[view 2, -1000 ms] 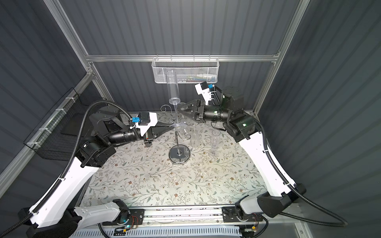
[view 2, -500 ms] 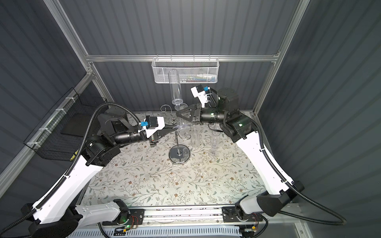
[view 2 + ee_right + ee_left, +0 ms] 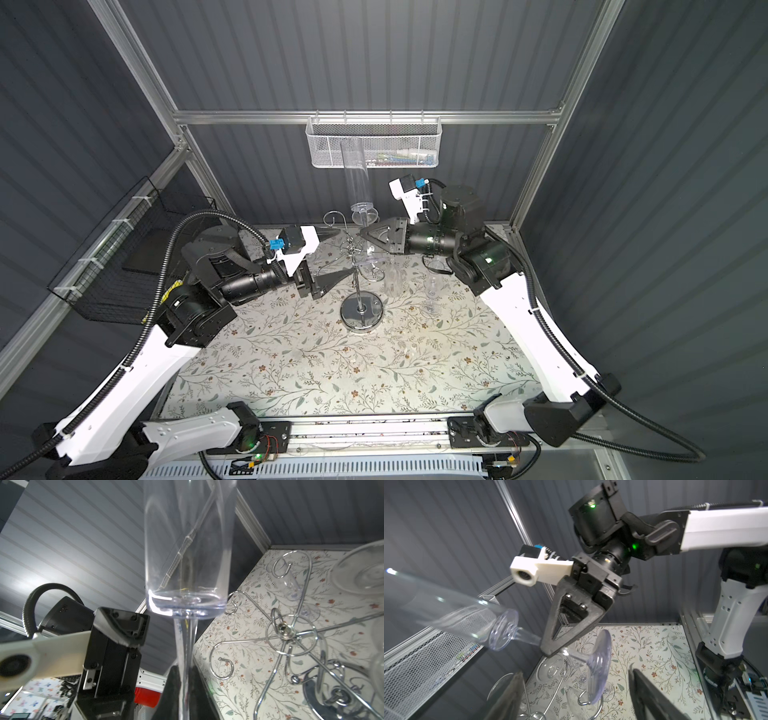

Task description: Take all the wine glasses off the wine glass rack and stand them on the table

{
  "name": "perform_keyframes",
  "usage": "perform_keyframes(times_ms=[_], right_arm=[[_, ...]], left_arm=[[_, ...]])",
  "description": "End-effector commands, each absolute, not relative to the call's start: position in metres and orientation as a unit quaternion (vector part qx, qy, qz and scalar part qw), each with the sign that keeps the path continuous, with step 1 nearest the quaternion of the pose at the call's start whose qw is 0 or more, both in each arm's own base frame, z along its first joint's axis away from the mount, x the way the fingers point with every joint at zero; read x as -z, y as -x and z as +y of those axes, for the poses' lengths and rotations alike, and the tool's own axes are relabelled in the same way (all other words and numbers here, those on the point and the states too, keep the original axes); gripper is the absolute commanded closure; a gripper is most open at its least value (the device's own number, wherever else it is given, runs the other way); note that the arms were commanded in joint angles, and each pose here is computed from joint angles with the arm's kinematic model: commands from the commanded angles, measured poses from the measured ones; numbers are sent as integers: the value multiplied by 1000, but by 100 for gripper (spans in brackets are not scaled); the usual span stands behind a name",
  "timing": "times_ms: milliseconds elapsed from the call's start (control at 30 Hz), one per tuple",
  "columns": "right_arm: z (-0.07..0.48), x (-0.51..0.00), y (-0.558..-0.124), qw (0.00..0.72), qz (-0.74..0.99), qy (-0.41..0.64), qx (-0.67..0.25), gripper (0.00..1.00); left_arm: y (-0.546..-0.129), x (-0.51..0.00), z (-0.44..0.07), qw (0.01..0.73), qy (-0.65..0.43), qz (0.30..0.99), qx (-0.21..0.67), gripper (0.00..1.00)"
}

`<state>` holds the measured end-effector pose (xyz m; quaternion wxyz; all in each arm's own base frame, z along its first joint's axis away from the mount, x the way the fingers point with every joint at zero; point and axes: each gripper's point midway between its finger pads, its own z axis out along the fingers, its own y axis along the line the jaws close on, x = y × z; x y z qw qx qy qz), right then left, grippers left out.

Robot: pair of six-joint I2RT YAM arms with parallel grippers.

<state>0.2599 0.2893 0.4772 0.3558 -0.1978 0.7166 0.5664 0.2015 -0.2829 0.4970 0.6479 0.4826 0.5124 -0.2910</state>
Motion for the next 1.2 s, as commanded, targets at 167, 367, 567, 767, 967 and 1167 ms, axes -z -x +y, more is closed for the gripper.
perform_keyframes(times_ms=[167, 367, 567, 767, 967, 1167], right_arm=[[261, -498, -241, 528, 641, 270, -488, 100], [274, -480, -228, 541, 627, 319, -461, 100], [279, -479, -213, 547, 611, 343, -457, 100], [287, -467, -211, 543, 614, 357, -448, 100], [291, -460, -212, 538, 617, 363, -445, 100], [295, -455, -208, 537, 617, 378, -434, 100]], left_arm=[[-223, -543, -281, 650, -349, 554, 386, 9], [-242, -573, -281, 606, -305, 526, 514, 8], [-251, -579, -289, 578, -295, 512, 562, 8], [-249, -583, -294, 558, -292, 498, 596, 8], [-243, -584, -297, 540, -301, 487, 617, 12], [-246, -583, -299, 534, -298, 484, 625, 25]])
